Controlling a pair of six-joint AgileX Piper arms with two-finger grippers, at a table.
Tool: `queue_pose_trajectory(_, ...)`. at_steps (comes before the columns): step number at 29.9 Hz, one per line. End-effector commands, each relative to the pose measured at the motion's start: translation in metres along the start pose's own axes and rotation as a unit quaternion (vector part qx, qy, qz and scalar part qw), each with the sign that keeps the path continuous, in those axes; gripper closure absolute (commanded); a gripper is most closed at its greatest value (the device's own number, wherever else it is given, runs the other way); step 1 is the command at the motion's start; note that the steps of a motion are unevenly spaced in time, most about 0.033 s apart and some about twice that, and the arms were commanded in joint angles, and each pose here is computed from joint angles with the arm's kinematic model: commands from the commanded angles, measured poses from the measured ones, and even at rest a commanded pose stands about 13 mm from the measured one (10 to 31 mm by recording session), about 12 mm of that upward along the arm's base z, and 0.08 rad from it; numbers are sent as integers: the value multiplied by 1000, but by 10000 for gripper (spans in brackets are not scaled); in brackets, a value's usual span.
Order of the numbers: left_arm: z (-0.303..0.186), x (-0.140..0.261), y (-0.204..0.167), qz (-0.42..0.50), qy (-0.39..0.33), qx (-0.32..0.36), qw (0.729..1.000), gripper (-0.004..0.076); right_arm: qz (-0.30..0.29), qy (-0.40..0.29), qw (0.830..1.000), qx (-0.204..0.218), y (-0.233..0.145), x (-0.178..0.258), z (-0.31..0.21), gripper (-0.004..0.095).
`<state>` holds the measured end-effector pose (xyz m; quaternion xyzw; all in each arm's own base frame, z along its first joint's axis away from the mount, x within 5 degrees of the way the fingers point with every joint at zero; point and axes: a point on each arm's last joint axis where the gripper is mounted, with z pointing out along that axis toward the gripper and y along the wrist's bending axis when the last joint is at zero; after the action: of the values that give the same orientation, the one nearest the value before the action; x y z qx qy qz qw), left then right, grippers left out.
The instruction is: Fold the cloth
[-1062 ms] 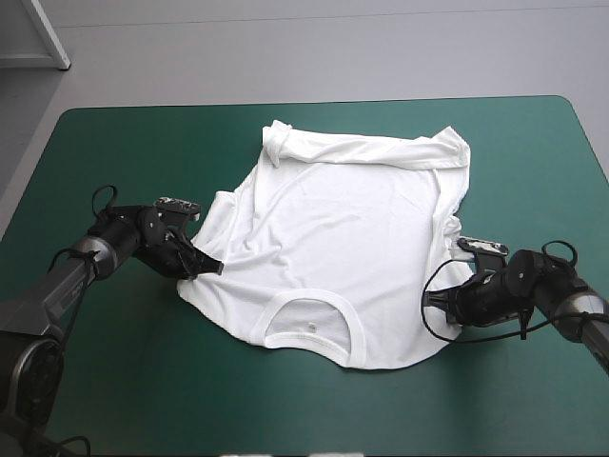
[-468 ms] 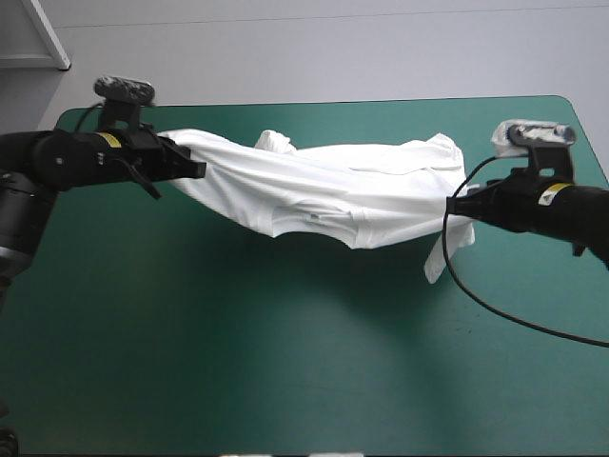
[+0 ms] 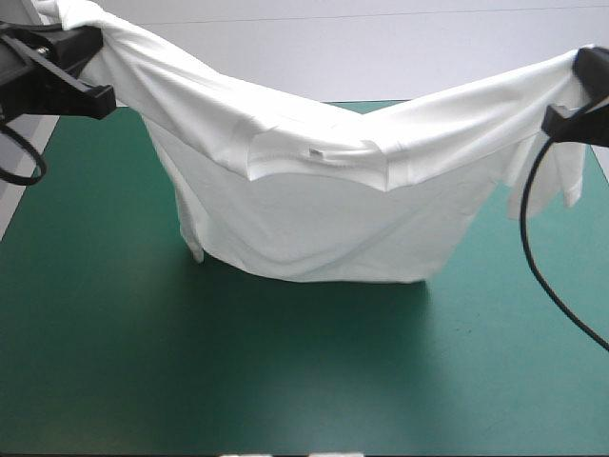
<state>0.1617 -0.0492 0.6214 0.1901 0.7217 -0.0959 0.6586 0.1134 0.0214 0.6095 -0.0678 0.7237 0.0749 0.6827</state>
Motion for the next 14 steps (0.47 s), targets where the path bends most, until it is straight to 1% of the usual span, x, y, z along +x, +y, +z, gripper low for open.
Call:
queue_pose_trajectory(1, -33, -24, -3, 15, -90, -22, 996, 734, -20, -104, 994, 31, -3, -29, -36, 922)
queue_pose_trajectory(4, -46, -31, -4, 21, -116, -27, 993, 734, -28, -135, 990, 44, -3, -38, -50, 922)
queue_pose_trajectory(9, -68, -42, -8, 36, -155, -33, 987, 734, -36, -170, 984, 46, -2, -48, -65, 922)
queue_pose_trajectory(12, -70, -42, -8, 41, -155, -34, 987, 734, -39, -190, 980, 48, -2, -51, -68, 922)
queue_pose_trajectory(14, -66, -41, -8, 43, -147, -33, 988, 734, -39, -189, 980, 49, -3, -52, -64, 922)
